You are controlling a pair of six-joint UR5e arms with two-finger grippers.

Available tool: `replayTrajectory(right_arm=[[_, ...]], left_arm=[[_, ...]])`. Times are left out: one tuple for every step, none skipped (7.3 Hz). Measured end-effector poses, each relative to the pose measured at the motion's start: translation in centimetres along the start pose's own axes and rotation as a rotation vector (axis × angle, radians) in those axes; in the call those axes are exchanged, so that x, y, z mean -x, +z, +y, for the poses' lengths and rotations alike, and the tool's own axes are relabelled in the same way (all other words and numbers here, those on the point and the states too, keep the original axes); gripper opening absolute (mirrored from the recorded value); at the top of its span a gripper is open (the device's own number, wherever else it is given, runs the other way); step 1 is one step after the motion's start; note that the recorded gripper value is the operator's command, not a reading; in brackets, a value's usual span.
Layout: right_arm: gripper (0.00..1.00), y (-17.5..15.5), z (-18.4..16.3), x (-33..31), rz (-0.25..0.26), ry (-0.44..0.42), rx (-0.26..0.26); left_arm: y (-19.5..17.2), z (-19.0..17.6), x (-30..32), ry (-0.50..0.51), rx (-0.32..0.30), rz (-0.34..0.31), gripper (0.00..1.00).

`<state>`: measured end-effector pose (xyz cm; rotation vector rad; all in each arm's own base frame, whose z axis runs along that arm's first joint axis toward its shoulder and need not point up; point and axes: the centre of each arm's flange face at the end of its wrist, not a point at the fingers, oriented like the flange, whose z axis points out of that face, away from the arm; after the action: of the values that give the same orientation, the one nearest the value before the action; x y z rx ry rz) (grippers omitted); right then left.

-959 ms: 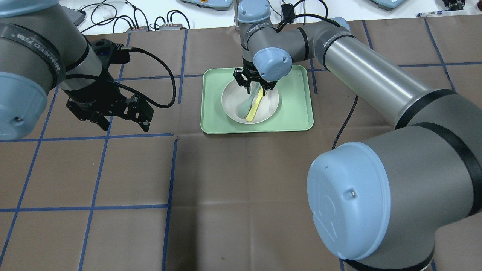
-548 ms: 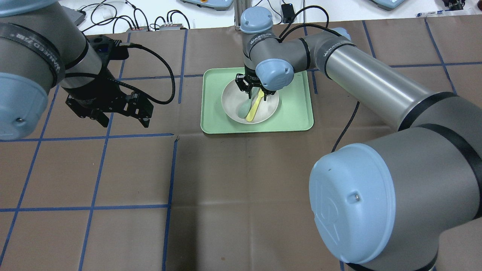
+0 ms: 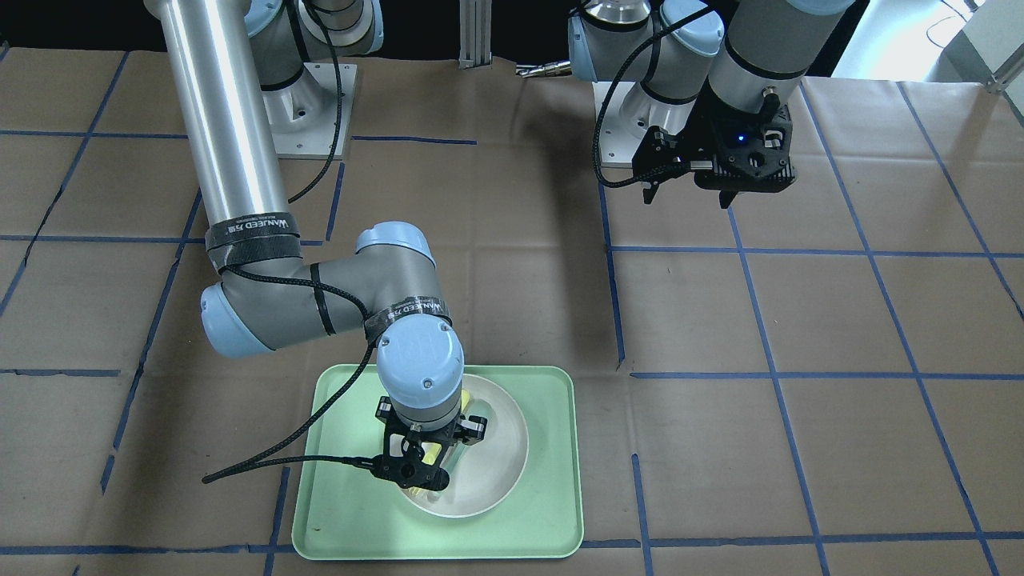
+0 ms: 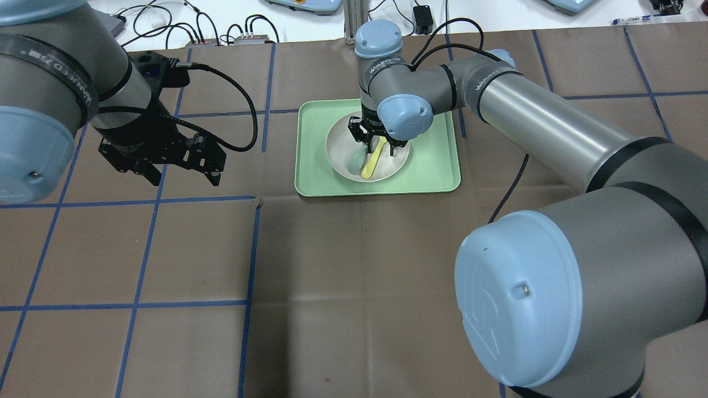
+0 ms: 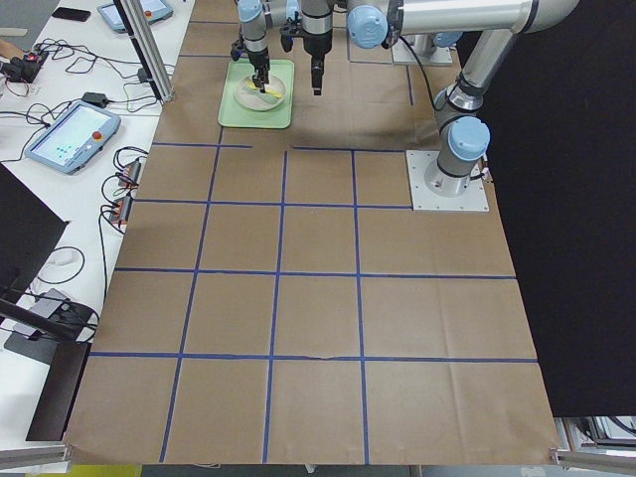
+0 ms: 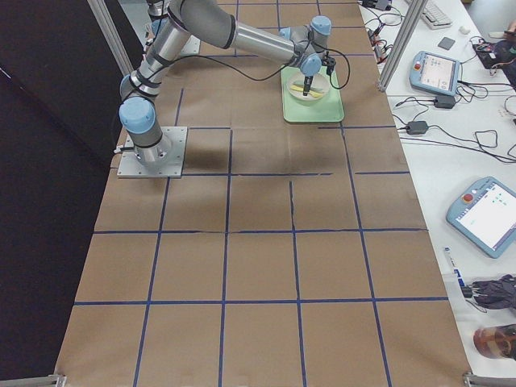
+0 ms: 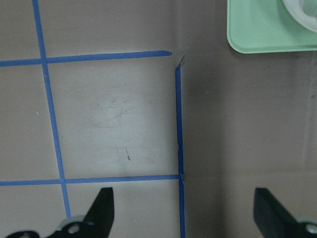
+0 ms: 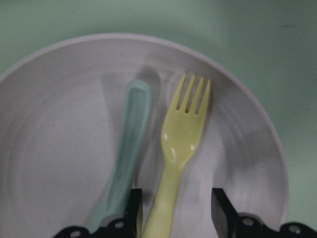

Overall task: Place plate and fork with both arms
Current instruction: 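Lower the right gripper and grasp the yellow fork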

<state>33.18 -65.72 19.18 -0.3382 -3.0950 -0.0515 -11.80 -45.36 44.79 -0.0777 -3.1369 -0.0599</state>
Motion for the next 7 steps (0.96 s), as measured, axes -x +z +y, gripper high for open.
replayTrajectory(right_arm=[[0.56,0.1,-0.01,0.0,-0.001,0.0,0.0],[0.53,0.13,-0.07,0.04,-0.002,0.0,-0.002],[0.43,0.2,-0.18,0.1,-0.003,0.001,-0.003],[0.36,0.39,-0.3,0.15,-0.003,0.001,-0.003],[0.25,0.5,-0.39,0.16,-0.004,0.002,-0.002],[0.15,0.59,-0.47,0.14,-0.005,0.003,-0.001],[0.06,0.59,-0.52,0.11,-0.007,0.003,-0.001]], left_arm=[[0.29,-0.26,0.02,0.002,0.005,0.001,1.0],[0.53,-0.42,0.03,0.003,0.01,0.002,1.0],[0.63,-0.49,0.04,0.004,0.013,0.002,1.0],[0.69,-0.54,0.04,0.004,0.014,0.001,1.0],[0.71,-0.56,0.04,0.004,0.014,0.001,1.0],[0.71,-0.56,0.04,0.005,0.014,0.001,1.0],[0.71,-0.56,0.04,0.005,0.014,0.001,1.0]])
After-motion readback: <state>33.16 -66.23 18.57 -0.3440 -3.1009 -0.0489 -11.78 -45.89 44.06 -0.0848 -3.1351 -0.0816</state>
